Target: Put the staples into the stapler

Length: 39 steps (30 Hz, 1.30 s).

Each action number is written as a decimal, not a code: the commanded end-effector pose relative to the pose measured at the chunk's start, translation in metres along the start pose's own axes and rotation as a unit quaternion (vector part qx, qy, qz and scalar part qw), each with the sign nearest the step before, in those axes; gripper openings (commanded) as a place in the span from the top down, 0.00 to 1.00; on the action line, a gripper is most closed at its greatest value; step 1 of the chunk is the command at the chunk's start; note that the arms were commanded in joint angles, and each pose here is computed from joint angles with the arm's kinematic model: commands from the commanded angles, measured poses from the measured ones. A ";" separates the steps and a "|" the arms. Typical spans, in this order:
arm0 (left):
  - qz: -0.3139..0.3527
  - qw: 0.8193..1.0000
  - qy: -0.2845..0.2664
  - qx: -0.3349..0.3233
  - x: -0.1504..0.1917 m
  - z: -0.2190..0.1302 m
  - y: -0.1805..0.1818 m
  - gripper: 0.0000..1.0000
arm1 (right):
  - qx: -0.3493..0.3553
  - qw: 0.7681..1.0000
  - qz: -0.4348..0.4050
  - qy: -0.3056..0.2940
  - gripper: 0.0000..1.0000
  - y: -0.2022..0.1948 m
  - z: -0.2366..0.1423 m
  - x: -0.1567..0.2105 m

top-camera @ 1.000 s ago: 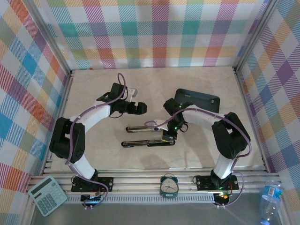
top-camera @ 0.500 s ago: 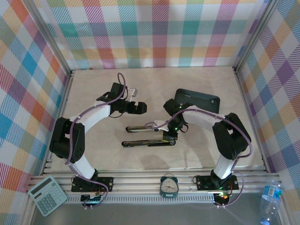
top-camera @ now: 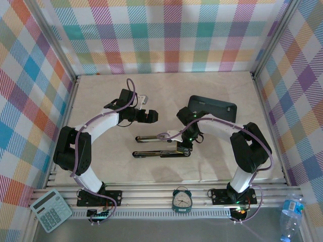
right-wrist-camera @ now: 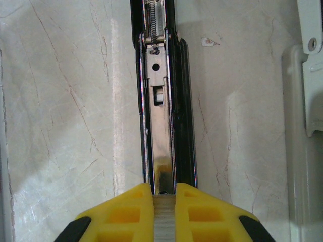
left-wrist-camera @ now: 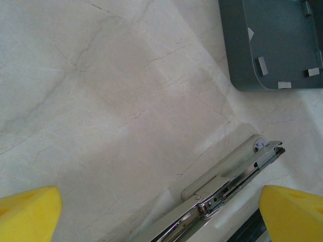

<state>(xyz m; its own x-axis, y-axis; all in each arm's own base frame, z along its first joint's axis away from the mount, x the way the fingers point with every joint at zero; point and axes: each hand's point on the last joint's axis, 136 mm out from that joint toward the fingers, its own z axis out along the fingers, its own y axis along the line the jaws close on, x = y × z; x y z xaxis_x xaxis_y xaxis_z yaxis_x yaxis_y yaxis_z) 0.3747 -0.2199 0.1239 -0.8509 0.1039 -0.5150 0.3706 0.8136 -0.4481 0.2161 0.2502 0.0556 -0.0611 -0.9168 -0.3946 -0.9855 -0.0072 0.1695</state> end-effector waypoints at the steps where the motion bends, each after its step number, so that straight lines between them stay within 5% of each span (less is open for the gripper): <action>1: 0.012 1.000 0.003 0.004 -0.003 -0.001 -0.006 0.00 | -0.011 1.000 -0.002 0.010 0.90 0.010 -0.005 0.005; 39: 0.016 1.000 0.005 0.002 -0.002 -0.001 -0.007 0.00 | -0.007 0.999 0.019 0.030 0.75 0.007 -0.004 0.012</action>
<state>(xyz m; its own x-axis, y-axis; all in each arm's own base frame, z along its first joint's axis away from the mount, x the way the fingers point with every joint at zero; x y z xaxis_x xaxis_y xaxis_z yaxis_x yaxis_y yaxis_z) 0.3724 -0.2187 0.1218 -0.8562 0.1095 -0.5049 0.3673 0.8164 -0.4457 0.2141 0.2376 0.0526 -0.0733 -0.9405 -0.3318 -0.9855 0.0172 0.1690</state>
